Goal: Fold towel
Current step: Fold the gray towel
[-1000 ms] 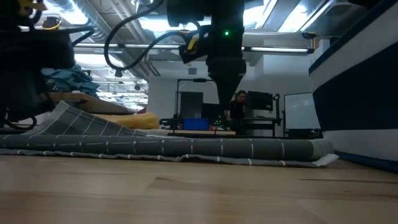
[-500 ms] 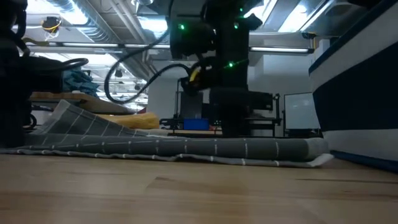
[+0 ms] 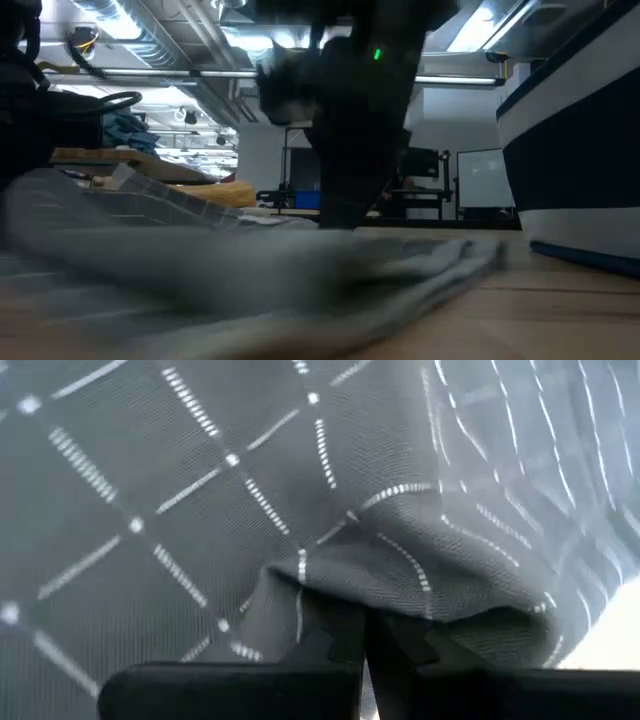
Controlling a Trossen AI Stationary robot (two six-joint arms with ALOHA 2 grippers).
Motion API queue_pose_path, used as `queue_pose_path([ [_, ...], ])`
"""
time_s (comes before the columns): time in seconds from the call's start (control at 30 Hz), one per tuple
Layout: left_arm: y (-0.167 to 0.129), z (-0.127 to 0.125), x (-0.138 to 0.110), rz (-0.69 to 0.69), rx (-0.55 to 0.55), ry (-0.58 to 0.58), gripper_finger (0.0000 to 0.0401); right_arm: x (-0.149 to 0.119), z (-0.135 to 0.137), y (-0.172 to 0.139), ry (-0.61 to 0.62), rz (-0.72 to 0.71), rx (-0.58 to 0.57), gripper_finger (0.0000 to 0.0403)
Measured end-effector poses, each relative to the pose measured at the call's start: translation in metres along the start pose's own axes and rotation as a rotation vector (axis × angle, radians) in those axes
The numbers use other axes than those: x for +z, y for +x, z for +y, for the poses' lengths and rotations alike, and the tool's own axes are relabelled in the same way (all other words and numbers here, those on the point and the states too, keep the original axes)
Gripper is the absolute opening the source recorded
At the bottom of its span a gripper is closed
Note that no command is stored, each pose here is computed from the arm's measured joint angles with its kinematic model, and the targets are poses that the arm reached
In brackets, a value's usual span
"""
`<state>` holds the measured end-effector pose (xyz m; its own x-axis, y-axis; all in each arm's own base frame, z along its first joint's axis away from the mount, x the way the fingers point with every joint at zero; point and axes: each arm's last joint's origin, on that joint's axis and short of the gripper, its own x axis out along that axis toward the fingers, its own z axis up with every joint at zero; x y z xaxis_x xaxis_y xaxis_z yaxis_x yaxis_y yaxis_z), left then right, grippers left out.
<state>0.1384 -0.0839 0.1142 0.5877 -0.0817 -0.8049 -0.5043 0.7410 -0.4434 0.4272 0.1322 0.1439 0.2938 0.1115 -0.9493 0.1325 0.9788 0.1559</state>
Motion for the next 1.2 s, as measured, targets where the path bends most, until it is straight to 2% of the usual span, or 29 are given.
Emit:
queue_pose_path([
  [0.17, 0.000, -0.001, -0.002, 0.055, -0.025, 0.105, 0.0000, -0.015, 0.051, 0.001, 0.007, -0.090, 0.099, 0.0156],
  [0.4, 0.000, -0.001, -0.002, 0.062, -0.041, 0.421, 0.0000, -0.040, 0.096, 0.012, 0.040, -0.141, 0.135, 0.0156],
  [0.5, 0.000, -0.001, -0.002, 0.049, -0.036, 0.439, 0.0000, -0.044, 0.103, 0.012, 0.064, -0.173, 0.123, 0.0156],
  [0.63, -0.003, -0.006, 0.000, 0.037, -0.048, 0.407, 0.0000, -0.039, 0.104, 0.006, 0.108, -0.283, 0.018, 0.0156],
  [0.77, -0.014, -0.025, 0.009, -0.043, -0.095, 0.435, 0.0000, -0.019, 0.092, -0.016, 0.119, -0.444, -0.105, 0.0156],
  [0.87, -0.025, -0.038, 0.017, -0.092, -0.124, 0.475, 0.0000, -0.004, 0.072, -0.023, 0.129, -0.479, -0.194, 0.0156],
  [1.07, -0.047, -0.049, 0.025, -0.039, -0.020, 0.535, 0.0000, 0.025, 0.020, -0.022, 0.156, -0.433, -0.238, 0.0156],
  [1.2, -0.052, -0.043, 0.021, 0.026, 0.069, 0.530, 0.0000, 0.039, -0.016, -0.022, 0.161, -0.392, -0.278, 0.0156],
])
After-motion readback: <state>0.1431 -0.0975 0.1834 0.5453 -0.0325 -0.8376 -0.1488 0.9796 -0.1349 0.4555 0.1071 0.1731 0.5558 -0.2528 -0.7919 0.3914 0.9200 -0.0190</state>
